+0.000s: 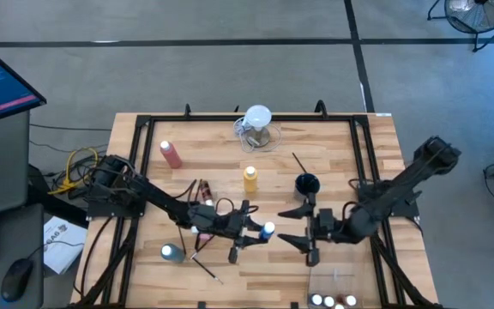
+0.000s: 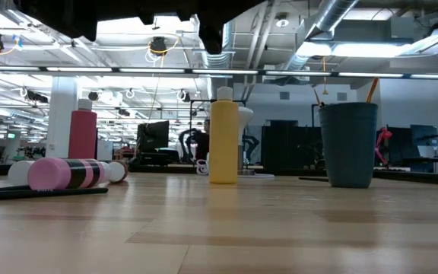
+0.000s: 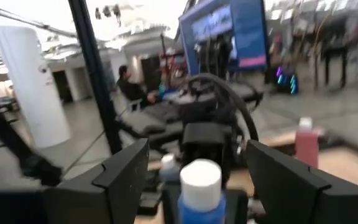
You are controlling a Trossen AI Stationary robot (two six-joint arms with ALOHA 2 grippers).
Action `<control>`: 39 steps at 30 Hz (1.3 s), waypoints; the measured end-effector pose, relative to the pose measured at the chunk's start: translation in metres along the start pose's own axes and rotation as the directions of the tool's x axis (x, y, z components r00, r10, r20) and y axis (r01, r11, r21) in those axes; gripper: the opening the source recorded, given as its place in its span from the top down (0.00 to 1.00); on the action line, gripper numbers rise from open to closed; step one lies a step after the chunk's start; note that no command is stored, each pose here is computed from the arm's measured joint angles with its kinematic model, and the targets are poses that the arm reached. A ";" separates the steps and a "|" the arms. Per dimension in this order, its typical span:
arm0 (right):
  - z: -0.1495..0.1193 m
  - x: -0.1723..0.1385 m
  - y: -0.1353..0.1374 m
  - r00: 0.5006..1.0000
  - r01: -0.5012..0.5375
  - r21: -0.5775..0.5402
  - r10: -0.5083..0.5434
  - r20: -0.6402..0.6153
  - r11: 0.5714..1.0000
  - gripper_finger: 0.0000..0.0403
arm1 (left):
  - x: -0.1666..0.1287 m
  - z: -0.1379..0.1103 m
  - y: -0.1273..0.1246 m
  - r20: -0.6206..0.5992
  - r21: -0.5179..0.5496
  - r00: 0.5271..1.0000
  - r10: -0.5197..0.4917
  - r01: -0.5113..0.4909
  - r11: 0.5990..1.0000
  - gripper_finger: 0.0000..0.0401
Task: Pick & Place Paint Supplies
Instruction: Put the small blue paint bottle into the transparent bin
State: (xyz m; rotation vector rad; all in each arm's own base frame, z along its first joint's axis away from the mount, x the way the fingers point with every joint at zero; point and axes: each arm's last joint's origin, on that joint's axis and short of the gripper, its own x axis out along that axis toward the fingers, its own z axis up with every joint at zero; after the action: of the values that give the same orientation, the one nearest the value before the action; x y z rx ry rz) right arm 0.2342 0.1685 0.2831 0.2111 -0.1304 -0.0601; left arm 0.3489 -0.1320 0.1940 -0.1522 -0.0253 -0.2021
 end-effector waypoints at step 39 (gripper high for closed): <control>0.075 0.080 -0.015 0.556 0.176 0.154 0.031 -0.830 0.972 0.35 | 0.001 -0.004 0.009 -0.071 -0.068 0.997 -0.039 0.035 0.997 0.79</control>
State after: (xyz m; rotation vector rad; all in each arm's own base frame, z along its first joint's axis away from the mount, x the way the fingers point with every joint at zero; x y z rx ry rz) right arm 0.3024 0.1327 0.3624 0.4539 0.8518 -0.0219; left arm 0.3521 -0.1247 0.1885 -0.2114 0.0512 -0.2454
